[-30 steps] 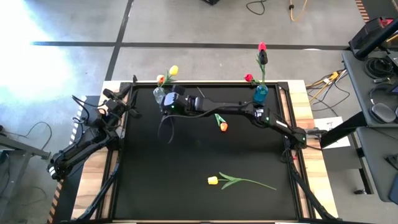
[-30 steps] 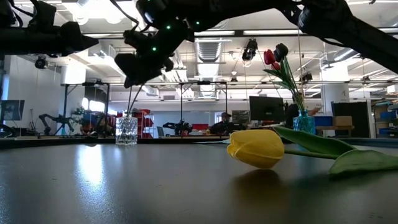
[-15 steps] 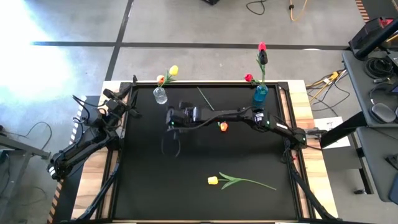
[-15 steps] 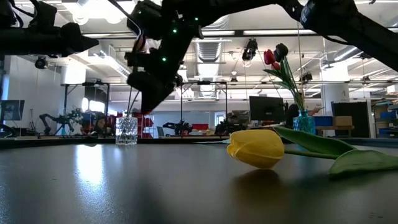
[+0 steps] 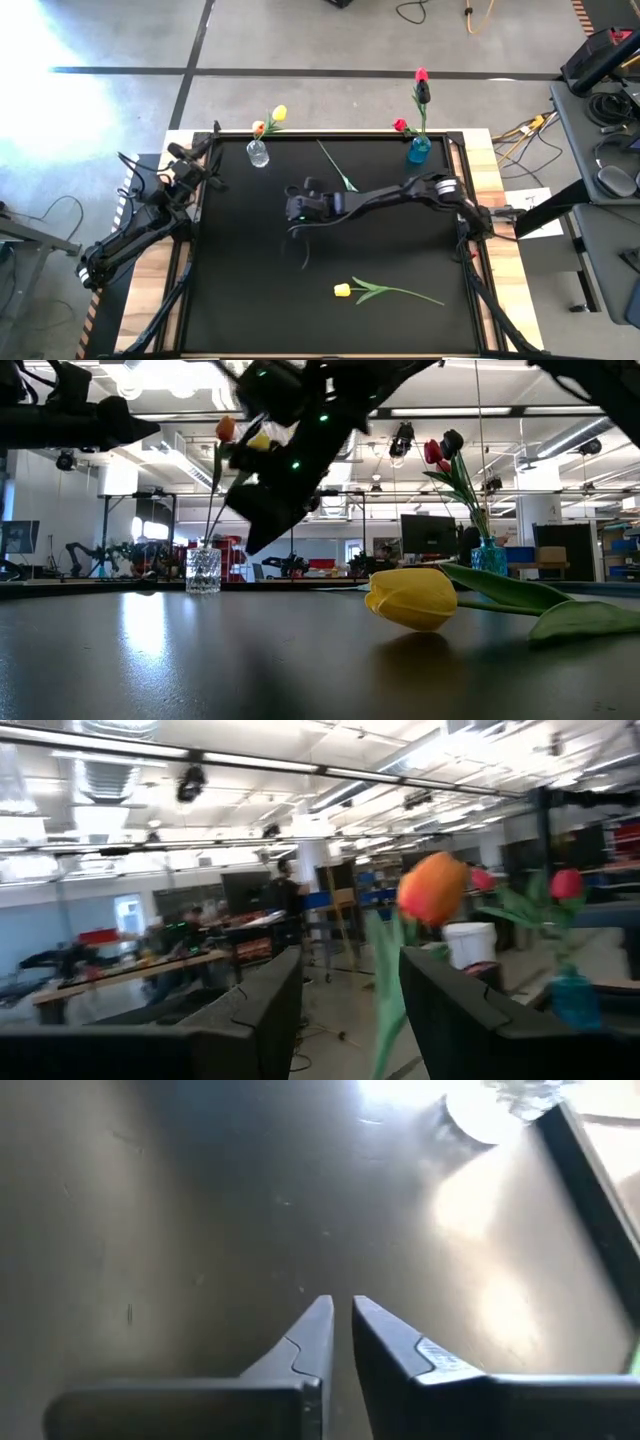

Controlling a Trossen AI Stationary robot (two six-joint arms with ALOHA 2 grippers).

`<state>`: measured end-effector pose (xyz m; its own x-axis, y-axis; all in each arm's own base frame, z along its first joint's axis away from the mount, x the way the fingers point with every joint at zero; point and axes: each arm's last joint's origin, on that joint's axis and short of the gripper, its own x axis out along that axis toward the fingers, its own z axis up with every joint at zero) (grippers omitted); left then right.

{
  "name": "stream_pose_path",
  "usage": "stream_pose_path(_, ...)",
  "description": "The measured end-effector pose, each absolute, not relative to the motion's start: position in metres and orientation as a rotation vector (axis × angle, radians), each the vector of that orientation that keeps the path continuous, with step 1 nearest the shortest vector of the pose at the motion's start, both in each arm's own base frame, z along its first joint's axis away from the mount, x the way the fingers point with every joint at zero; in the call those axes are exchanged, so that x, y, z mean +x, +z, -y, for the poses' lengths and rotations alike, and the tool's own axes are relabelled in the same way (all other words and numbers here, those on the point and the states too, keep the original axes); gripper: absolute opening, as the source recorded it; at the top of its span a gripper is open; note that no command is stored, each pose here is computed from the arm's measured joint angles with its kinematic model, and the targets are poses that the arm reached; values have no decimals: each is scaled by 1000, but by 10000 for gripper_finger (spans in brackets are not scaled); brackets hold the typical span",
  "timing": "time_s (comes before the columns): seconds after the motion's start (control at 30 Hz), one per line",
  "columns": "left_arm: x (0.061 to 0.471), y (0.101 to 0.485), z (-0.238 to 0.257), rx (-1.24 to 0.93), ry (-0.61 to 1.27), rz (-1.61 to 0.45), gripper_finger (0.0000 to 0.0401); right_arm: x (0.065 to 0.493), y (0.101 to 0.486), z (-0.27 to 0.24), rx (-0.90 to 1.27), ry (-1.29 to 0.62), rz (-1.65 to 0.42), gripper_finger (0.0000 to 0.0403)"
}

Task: Sort flowers into vase by color
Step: Put the orange tulip into the transparent vase

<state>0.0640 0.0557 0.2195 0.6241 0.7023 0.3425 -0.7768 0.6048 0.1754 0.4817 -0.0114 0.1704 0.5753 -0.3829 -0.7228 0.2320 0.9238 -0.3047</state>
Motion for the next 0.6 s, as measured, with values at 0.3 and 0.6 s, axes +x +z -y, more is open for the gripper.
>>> stream_pose_path(0.3,72,219,-44,410,387,267,143,395,201,-17,-114,-376,-722,10)
stream_pose_path(0.6,79,216,-35,425,90,265,41,303,207,-39,-106,-522,-582,9)
